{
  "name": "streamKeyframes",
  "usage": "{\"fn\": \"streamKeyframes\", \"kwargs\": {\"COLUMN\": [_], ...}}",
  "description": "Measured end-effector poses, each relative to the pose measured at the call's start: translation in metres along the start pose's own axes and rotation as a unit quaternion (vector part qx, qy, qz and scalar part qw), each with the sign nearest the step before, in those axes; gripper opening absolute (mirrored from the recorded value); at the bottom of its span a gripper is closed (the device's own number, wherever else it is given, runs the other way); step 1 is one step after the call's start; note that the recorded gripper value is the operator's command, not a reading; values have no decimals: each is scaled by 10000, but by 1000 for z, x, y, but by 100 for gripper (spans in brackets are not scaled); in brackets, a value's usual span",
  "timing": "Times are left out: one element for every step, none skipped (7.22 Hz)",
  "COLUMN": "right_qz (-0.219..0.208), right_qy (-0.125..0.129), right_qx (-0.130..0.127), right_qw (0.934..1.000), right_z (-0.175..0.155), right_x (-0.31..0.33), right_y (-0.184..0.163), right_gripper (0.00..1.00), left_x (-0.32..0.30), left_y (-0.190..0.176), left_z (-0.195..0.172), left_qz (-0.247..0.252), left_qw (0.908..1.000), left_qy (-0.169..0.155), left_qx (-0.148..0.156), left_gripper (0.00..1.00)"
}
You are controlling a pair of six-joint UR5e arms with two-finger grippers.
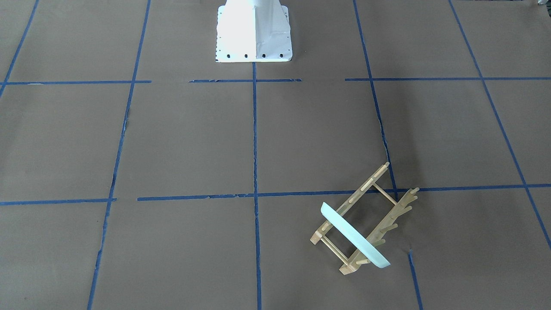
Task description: Place plate on rack
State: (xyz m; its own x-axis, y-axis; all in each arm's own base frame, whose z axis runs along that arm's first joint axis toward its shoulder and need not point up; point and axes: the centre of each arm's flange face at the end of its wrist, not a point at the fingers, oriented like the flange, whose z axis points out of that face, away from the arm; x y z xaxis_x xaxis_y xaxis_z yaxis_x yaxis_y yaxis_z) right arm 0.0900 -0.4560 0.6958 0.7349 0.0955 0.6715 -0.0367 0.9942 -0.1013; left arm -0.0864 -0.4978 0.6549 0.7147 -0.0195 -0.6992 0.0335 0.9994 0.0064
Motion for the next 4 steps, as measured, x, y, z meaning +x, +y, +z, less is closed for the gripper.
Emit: {"fn": "streamKeyframes", "kwargs": {"right_qz": [3, 4, 3, 2], "right_qy": [0, 0, 0, 0], "right_qx": [1, 1, 1, 1], "right_qw": [10000, 10000, 10000, 10000], "right_z": [0, 0, 0, 0], "right_x": [0, 0, 0, 0], "right_y": [0, 0, 0, 0], "right_gripper": [100, 100, 100, 100], "left_x": [0, 0, 1, 1], "left_y": [0, 0, 0, 0], "left_z": [0, 1, 1, 1], "left_qz": [0, 0, 2, 4], "left_qw": [10000, 10000, 10000, 10000], "left_qy": [1, 10, 22, 27], "left_qx": [-5, -8, -8, -6], "left_gripper": [100, 100, 100, 100]}}
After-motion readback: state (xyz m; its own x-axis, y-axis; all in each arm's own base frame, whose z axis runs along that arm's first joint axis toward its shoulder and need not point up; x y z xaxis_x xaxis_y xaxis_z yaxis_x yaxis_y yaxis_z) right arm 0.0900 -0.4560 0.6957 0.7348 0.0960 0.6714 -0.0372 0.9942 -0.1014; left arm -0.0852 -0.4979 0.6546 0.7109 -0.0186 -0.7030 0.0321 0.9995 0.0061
